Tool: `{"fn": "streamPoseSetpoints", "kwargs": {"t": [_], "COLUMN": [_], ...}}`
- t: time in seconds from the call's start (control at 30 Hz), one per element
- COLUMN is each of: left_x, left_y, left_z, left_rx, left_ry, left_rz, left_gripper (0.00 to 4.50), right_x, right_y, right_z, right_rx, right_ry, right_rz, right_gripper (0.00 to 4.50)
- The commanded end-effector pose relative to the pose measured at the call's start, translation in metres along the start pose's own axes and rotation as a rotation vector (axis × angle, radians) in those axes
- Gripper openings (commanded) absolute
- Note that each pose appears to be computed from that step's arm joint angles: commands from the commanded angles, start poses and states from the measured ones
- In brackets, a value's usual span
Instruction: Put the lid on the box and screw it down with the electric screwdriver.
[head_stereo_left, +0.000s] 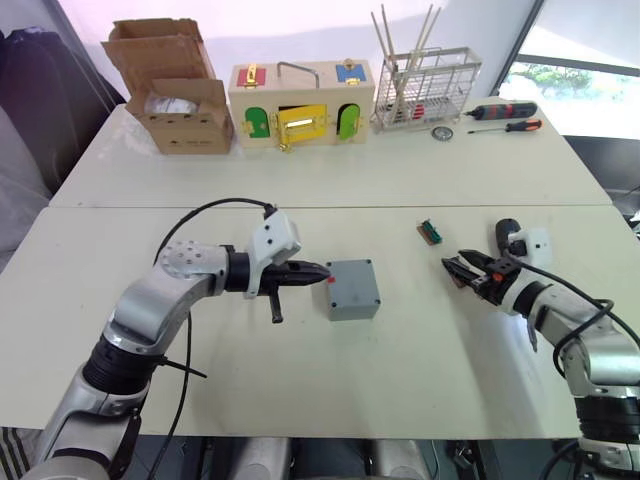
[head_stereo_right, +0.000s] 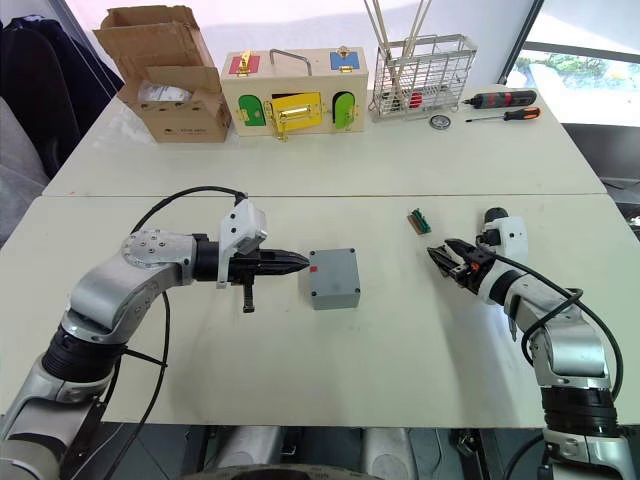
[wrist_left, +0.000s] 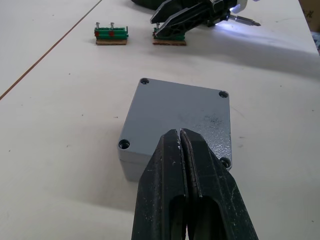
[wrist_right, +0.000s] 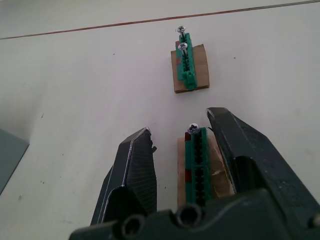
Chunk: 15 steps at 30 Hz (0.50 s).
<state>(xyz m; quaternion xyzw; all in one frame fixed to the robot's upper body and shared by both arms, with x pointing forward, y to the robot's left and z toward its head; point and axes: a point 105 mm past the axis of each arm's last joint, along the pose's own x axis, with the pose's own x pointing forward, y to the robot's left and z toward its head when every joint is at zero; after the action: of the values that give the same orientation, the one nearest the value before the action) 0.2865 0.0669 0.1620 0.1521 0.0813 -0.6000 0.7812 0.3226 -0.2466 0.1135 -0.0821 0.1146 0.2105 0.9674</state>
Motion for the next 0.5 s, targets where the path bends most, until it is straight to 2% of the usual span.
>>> {"fn": "streamPoseSetpoints", "kwargs": {"t": [0.03, 0.07, 0.27, 0.5], "left_x": [-0.001, -0.001, -0.002, 0.0], "left_y": [-0.003, -0.003, -0.001, -0.001], "left_z": [0.009, 0.009, 0.009, 0.009], "left_rx": [0.056, 0.056, 0.062, 0.067], "left_ry": [-0.015, -0.015, -0.014, -0.013], "left_rz": [-0.003, -0.003, 0.001, -0.001], "left_gripper": [0.0, 0.0, 0.0, 0.0], "right_x": [0.0, 0.0, 0.0, -0.002], "right_y": [-0.002, -0.002, -0.004, -0.008], "right_z": [0.009, 0.009, 0.006, 0.017], "right_rx": [-0.024, -0.024, -0.036, -0.004], "right_ry": [-0.04, -0.039, -0.032, -0.087], "right_rz": [-0.014, -0.015, -0.028, -0.046], "right_gripper": [0.25, 0.04, 0.04, 0.04]}}
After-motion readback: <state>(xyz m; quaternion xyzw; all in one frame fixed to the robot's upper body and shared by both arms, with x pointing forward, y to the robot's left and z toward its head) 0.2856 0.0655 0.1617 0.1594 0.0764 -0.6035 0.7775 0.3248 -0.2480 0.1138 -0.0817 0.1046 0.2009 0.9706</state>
